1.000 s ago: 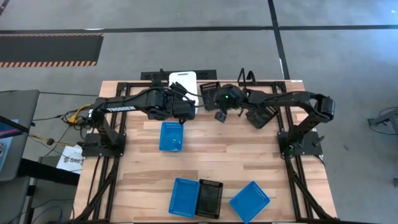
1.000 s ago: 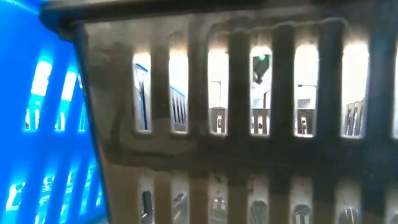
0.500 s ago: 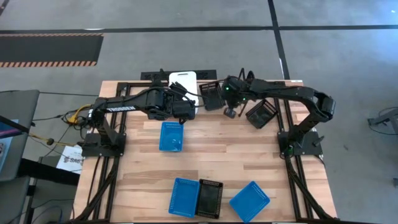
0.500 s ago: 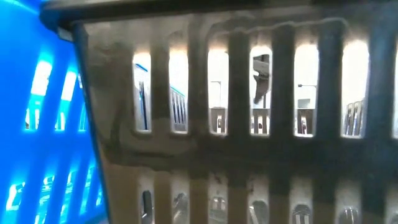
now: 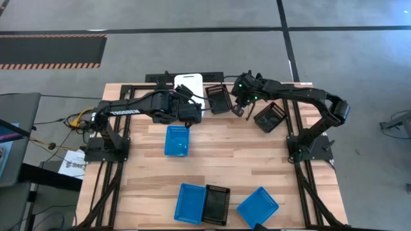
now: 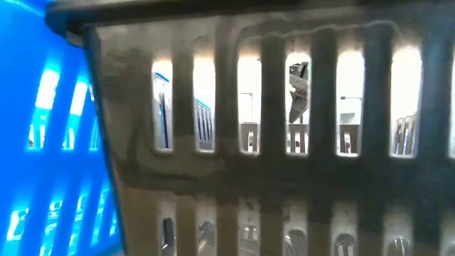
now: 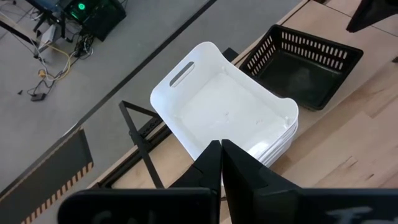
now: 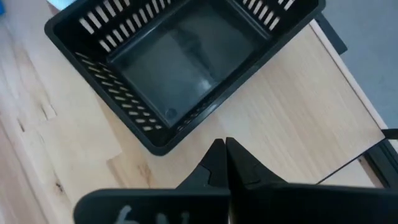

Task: Stack baskets on shelf by color
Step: Adjust the black bin on the shelf, then stack the top black bin on top of the black bin on the shelf

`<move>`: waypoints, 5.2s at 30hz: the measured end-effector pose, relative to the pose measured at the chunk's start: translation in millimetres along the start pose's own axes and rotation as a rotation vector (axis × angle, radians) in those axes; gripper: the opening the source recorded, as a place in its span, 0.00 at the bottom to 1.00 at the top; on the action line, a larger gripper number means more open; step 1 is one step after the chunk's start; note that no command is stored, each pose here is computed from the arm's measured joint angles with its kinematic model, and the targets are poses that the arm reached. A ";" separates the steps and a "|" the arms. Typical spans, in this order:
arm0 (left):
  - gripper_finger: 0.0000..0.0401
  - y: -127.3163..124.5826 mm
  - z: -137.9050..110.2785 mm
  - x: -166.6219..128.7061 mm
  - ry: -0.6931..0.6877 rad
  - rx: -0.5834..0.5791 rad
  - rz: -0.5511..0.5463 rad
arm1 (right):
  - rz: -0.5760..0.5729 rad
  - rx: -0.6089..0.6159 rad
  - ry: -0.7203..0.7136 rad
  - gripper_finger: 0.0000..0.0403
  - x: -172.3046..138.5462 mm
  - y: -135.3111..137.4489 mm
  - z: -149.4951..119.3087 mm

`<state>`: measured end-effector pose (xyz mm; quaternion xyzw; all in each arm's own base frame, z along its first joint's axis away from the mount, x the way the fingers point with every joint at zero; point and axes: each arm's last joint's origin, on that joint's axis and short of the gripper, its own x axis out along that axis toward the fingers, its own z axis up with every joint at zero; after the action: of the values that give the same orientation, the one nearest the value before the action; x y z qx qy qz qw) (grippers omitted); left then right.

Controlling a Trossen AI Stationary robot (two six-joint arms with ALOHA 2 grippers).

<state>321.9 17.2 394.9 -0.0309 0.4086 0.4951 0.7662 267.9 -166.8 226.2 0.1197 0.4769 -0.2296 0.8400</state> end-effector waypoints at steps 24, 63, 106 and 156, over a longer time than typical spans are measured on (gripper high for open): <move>0.00 -0.1 0.0 0.2 0.001 0.000 0.001 | 0.119 -0.037 -0.107 0.00 -16.2 26.1 19.0; 0.00 -3.6 -0.3 6.0 0.067 -0.119 -0.041 | 0.205 -0.082 -0.615 0.00 -199.0 23.9 -10.9; 0.00 -24.9 5.0 13.0 0.062 -0.187 -0.136 | 0.177 0.258 0.086 0.44 -99.9 30.4 -151.5; 0.00 -24.8 4.9 12.5 0.062 0.006 -0.161 | -0.071 0.355 0.381 0.44 -3.2 23.6 -94.7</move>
<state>346.5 16.0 381.2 -0.0767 0.4299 0.4292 0.7906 207.7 -105.7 179.6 0.2896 0.5826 -0.3124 0.6922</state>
